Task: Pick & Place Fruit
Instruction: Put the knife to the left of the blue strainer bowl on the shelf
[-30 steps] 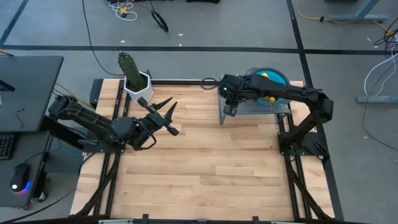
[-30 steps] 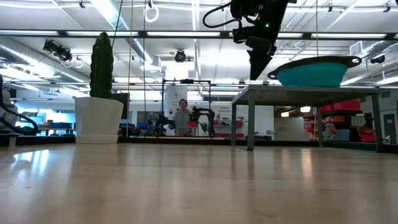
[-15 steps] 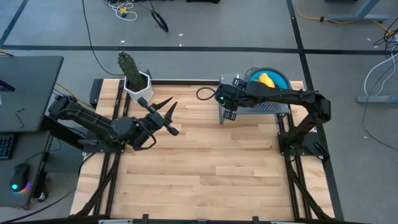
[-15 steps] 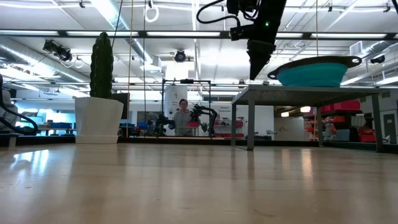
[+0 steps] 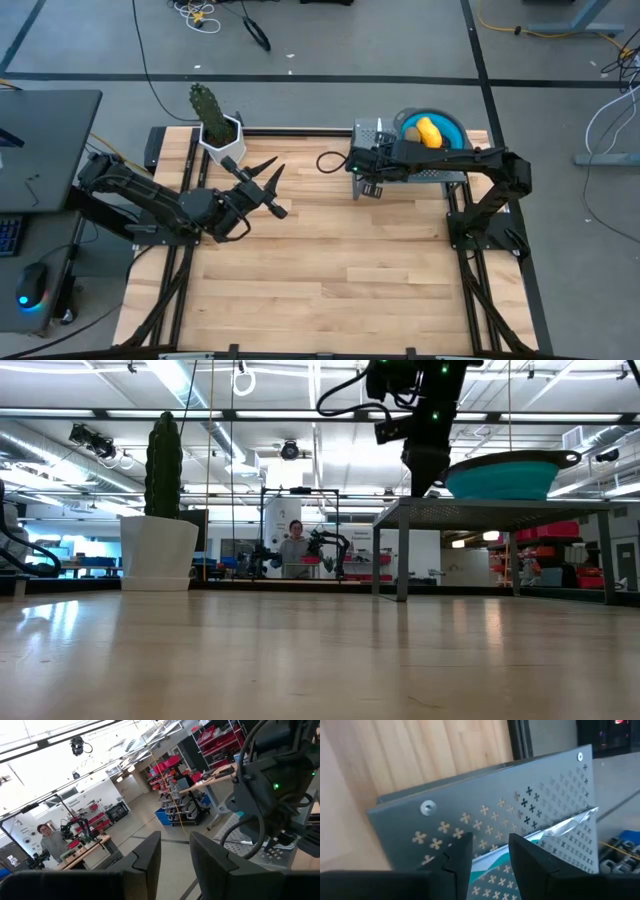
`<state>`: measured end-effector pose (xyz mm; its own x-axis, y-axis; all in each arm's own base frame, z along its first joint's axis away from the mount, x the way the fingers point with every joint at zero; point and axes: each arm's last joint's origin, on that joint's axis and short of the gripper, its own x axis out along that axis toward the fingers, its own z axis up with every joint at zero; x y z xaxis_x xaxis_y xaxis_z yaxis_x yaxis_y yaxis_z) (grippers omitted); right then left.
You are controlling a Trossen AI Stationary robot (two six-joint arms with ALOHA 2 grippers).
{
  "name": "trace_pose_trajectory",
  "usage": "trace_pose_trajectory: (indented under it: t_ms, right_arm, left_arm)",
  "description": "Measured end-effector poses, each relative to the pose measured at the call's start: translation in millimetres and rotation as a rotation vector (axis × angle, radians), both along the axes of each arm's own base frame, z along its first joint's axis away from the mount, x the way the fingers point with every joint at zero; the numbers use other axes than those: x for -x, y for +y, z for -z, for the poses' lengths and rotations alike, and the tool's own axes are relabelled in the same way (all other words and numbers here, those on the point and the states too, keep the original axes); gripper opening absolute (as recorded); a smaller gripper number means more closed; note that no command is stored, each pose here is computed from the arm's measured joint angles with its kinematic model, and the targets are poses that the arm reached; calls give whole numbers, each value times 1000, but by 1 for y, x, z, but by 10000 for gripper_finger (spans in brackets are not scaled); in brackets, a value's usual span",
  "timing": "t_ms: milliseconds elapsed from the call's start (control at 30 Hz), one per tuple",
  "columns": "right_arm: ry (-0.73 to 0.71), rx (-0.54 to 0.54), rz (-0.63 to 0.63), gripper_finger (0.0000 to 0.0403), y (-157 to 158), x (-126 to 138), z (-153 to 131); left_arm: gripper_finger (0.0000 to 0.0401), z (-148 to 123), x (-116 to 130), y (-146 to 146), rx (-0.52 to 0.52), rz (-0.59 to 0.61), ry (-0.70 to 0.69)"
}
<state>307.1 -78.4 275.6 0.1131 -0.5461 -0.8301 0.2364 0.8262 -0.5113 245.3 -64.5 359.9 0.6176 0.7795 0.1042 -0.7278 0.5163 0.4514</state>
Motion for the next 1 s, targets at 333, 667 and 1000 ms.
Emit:
trace_pose_trajectory:
  t_ms: [333,667,1000]
  right_arm:
    - [11,10,-6,137,3,0,0]
    - [36,1,26,137,4,4,1]
    - [26,11,23,137,5,3,-2]
  left_arm:
    - [112,0,0,0,0,1,0]
    - [112,0,0,0,0,1,0]
    - [112,0,0,0,-1,1,1]
